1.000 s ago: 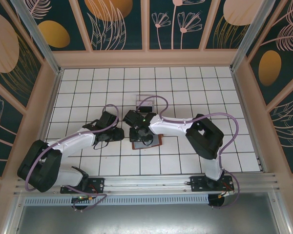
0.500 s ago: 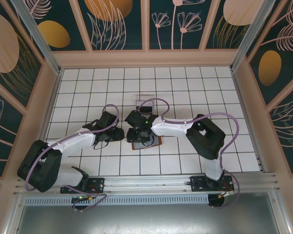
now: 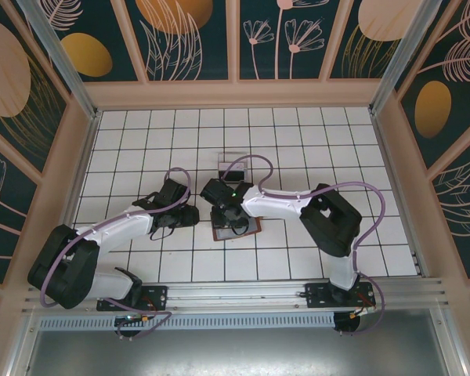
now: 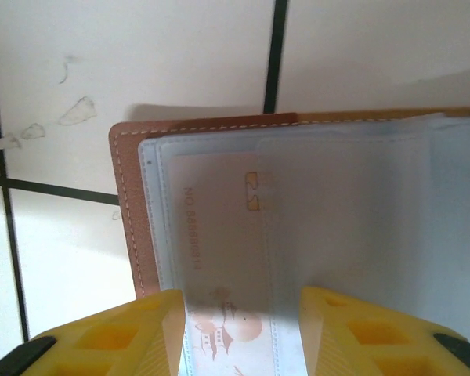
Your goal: Take the credit cards out of the card holder
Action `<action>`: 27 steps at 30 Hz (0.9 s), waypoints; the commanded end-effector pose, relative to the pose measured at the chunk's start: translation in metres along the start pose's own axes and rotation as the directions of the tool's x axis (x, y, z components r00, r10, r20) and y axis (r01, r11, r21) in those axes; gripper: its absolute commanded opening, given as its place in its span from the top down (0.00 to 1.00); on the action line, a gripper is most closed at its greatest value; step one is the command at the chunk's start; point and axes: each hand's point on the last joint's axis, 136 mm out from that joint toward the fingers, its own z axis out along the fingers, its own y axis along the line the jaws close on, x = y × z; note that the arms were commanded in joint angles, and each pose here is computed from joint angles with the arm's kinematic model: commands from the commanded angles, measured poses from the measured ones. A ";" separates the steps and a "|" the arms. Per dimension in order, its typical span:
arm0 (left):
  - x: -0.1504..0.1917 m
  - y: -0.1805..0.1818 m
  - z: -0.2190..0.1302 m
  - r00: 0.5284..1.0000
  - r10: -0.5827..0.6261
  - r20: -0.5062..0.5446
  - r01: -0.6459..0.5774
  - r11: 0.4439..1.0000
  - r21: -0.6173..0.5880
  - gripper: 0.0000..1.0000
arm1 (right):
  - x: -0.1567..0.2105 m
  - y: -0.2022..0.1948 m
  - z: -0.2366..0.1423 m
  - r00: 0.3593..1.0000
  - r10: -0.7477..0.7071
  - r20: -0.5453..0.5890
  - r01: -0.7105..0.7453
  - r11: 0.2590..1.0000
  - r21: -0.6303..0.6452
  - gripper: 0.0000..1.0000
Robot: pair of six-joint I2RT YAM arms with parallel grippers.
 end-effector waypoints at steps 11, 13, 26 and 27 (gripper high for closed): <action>-0.004 -0.004 -0.001 1.000 0.017 -0.003 -0.017 1.000 0.013 0.59 | -0.002 -0.025 -0.005 0.998 -0.059 0.037 0.050 0.973 0.225 0.56; -0.004 -0.005 -0.001 1.000 0.017 -0.005 -0.017 1.000 0.013 0.59 | -0.002 -0.028 -0.006 0.997 -0.065 0.039 0.053 0.968 0.246 0.56; -0.004 -0.005 -0.002 1.000 0.016 -0.004 -0.016 1.000 0.015 0.59 | -0.009 -0.038 -0.020 0.994 -0.086 0.071 0.058 0.945 0.321 0.52; -0.004 -0.006 -0.002 1.000 0.016 -0.004 -0.016 1.000 0.015 0.59 | -0.010 -0.039 -0.021 0.993 -0.085 0.077 0.056 0.944 0.327 0.51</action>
